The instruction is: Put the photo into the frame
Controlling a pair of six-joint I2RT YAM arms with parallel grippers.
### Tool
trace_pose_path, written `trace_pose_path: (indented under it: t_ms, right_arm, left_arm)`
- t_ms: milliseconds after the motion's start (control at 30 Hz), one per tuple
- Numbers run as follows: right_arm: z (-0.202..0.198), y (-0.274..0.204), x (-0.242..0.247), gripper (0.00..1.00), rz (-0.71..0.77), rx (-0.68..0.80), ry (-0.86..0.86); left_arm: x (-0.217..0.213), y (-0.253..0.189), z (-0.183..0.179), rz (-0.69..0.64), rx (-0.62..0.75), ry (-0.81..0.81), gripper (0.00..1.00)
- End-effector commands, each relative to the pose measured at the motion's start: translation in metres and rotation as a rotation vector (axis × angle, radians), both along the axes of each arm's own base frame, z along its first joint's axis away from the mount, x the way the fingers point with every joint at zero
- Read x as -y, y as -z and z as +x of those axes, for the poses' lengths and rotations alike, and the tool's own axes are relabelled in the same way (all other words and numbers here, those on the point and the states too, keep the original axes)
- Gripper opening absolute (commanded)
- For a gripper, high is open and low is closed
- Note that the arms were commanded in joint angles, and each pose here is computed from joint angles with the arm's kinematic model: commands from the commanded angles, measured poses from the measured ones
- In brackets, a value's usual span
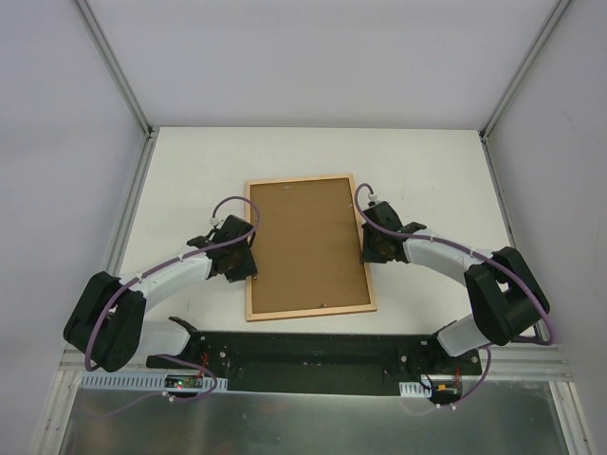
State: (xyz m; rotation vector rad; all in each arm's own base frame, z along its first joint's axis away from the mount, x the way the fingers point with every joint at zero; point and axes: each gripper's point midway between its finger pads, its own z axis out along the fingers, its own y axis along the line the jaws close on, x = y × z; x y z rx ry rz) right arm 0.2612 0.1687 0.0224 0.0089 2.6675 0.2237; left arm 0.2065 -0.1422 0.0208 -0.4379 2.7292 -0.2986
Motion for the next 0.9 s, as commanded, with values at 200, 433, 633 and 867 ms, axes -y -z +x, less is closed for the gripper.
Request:
trace_pose_path:
  t_ms: [200, 433, 633, 867]
  right_arm:
    - [-0.021, 0.029, 0.026, 0.01, -0.102, -0.098, 0.026]
    - [-0.020, 0.029, 0.023, 0.01, -0.095, -0.099, 0.022]
    - [-0.020, 0.029, 0.022, 0.01, -0.090, -0.100, 0.020]
    - [-0.022, 0.030, 0.023, 0.01, -0.092, -0.105, 0.018]
  left_arm:
    - [-0.016, 0.009, -0.034, 0.034, -0.104, -0.096, 0.40]
    - [-0.027, 0.014, -0.032, 0.088, -0.098, -0.174, 0.38]
    - [-0.029, 0.016, -0.025, 0.104, -0.098, -0.238, 0.36]
    - [-0.027, 0.008, -0.015, 0.089, -0.059, -0.278, 0.40]
